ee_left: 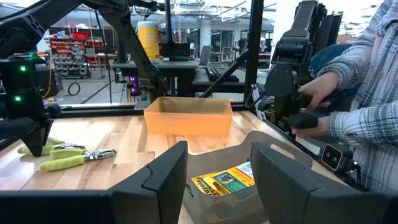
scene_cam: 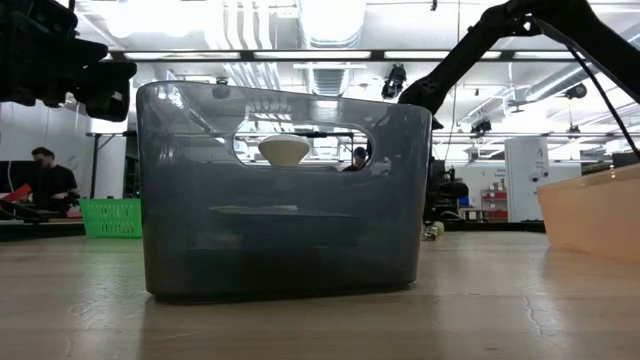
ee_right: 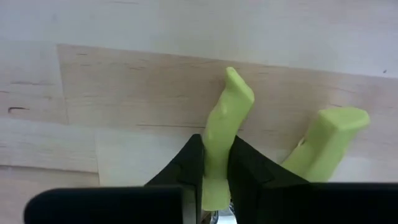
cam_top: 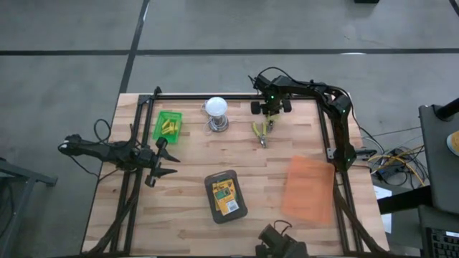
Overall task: Pick & Place School Supplies
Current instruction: Put the green puncher into the orange bin
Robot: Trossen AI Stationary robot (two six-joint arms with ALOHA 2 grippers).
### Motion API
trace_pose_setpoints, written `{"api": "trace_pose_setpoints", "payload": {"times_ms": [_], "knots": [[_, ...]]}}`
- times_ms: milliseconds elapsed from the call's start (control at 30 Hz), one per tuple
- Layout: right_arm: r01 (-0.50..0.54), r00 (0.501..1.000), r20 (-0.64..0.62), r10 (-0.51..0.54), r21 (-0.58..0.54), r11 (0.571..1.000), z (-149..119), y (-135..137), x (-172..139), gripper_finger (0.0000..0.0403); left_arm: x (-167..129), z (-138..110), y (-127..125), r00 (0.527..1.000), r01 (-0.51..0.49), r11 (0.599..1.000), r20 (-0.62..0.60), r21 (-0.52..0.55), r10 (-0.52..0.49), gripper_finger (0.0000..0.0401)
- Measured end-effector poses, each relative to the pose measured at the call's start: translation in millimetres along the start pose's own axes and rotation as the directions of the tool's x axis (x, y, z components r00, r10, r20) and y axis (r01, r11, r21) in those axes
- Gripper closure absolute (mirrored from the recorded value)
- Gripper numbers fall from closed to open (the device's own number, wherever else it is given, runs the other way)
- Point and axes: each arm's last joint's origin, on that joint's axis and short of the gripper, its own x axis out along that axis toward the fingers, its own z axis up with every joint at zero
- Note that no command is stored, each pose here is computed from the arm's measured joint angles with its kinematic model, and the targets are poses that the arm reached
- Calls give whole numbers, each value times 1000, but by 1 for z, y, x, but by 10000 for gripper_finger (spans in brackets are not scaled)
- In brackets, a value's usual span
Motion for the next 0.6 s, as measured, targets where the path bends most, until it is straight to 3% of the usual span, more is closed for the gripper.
{"api": "trace_pose_setpoints", "payload": {"times_ms": [333, 600], "knots": [[-24, 999, 26, 24, -13, 1000, 0, 1, -7, 352, 0, 0, 0, 1000, 0, 1000, 0, 0, 0, 220], [-77, 978, 194, 80, -26, 997, -7, -3, -67, 352, 0, 0, 0, 1000, 0, 1000, 0, 0, 0, 220]]}}
